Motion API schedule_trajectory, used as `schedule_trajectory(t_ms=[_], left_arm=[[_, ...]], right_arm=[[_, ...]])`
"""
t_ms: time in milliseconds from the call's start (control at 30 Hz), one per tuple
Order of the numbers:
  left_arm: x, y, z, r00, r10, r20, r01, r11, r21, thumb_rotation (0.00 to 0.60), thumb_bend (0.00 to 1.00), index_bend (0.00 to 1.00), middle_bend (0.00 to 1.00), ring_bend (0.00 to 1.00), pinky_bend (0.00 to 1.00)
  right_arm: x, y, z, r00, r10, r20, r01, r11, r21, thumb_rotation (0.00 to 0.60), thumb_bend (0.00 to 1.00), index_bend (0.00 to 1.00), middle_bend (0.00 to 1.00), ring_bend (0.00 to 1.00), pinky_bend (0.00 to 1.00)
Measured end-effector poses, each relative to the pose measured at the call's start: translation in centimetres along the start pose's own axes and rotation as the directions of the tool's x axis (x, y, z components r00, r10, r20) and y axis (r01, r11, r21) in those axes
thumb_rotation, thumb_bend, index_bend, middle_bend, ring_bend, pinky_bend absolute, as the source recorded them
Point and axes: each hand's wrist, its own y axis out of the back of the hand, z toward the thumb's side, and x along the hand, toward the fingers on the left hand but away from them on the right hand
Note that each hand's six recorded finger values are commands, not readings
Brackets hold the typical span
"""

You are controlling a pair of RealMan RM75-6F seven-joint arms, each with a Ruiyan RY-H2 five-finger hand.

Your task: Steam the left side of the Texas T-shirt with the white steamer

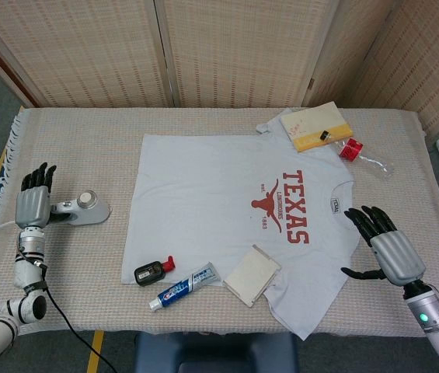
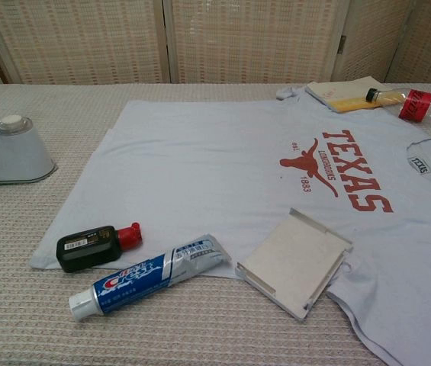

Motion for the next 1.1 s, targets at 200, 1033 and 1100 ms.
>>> schedule_trajectory(t_ms=[200, 1033, 1100], left_arm=[[-2.3, 2.7, -0.4, 0.999, -0.038, 0.01, 0.039, 0.998, -0.055, 0.6, 0.0, 0.12, 0.2, 0.09, 0.15], [-15.3, 6.9, -5.0, 0.998, 0.063, 0.017, -0.063, 0.998, -0.005, 0.6, 0.1, 0.26, 0.26, 0.15, 0.21], [-16.8, 6.6, -5.0, 0.999, 0.041, 0.019, -0.04, 0.999, -0.009, 0.6, 0.09, 0.25, 0.25, 0.15, 0.2]], right_arm=[[1.1, 1.3, -1.5, 0.997, -0.033, 0.068, 0.032, 0.999, 0.02, 0.559, 0.1, 0.0, 0.08, 0.0, 0.04], [6.7, 1.2, -2.8, 0.985, -0.12, 0.127, 0.124, 0.992, -0.024, 0.532, 0.02, 0.0, 0.1, 0.0, 0.06], [7.5, 1.3, -3.2, 0.98, -0.131, 0.147, 0.136, 0.99, -0.026, 0.529, 0.02, 0.0, 0.1, 0.0, 0.06]])
